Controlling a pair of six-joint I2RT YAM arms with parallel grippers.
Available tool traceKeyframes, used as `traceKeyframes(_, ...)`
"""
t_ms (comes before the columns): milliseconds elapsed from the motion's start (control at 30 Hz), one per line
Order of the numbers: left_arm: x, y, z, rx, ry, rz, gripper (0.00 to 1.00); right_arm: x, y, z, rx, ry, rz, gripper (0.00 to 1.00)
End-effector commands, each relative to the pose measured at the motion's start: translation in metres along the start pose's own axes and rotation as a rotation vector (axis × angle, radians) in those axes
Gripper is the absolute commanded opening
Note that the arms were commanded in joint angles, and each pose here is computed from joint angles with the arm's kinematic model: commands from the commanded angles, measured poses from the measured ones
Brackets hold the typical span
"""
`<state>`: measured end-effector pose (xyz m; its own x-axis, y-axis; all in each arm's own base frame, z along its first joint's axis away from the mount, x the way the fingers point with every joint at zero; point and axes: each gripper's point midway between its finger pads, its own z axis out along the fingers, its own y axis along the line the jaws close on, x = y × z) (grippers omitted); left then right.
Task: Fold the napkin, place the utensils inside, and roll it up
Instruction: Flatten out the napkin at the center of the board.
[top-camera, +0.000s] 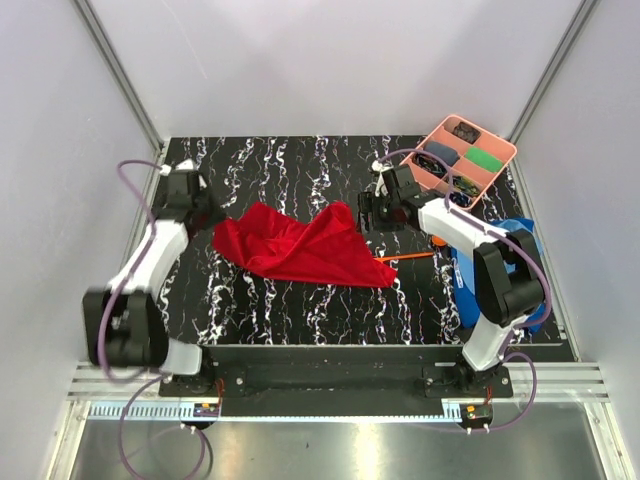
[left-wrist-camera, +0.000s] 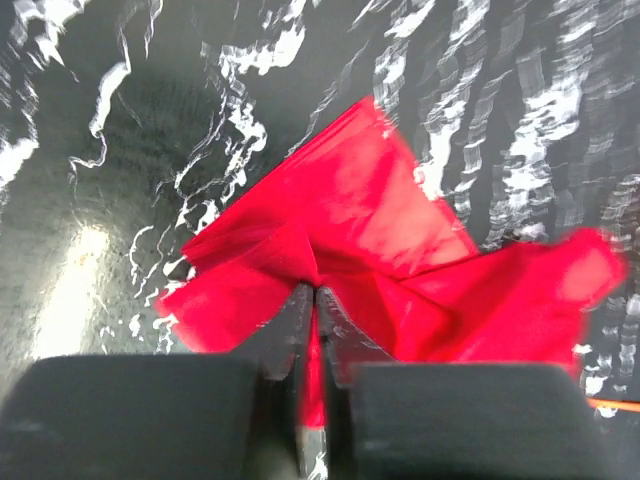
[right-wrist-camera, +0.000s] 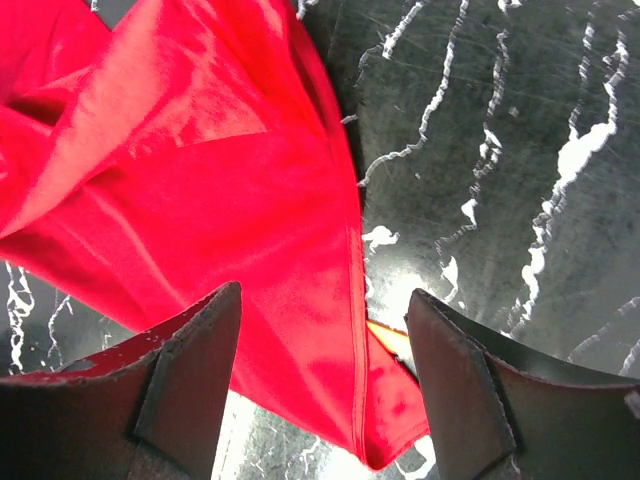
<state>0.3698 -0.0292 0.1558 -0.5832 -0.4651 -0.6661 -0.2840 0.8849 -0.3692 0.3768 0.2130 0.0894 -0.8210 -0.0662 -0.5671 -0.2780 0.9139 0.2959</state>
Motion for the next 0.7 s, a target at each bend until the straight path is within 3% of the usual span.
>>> traceKeyframes(0, -0.009, -0.010, 0.036, 0.024, 0.090, 0.019, 0.43, -0.026, 0.018, 0.009, -0.101, -0.034, -0.030, 0.76)
traceKeyframes(33, -0.011, -0.011, 0.044, 0.017, 0.107, 0.018, 0.55, -0.027, 0.021, 0.012, -0.118, -0.031, -0.034, 0.76)
traceKeyframes(67, -0.009, -0.010, 0.044, 0.012, 0.120, 0.019, 0.73, -0.030, 0.024, 0.017, -0.137, -0.030, -0.036, 0.75)
traceKeyframes(200, -0.007, 0.001, 0.036, -0.027, 0.076, 0.013, 0.88, -0.038, 0.021, 0.037, -0.126, -0.034, -0.050, 0.72)
traceKeyframes(367, -0.005, 0.006, 0.011, -0.002, -0.043, -0.052, 0.94, -0.044, 0.010, 0.064, -0.086, -0.023, -0.069, 0.67)
traceKeyframes(667, 0.058, 0.033, 0.006, -0.003, -0.037, -0.207, 0.99, -0.045, 0.001, 0.086, -0.055, -0.011, -0.082, 0.54)
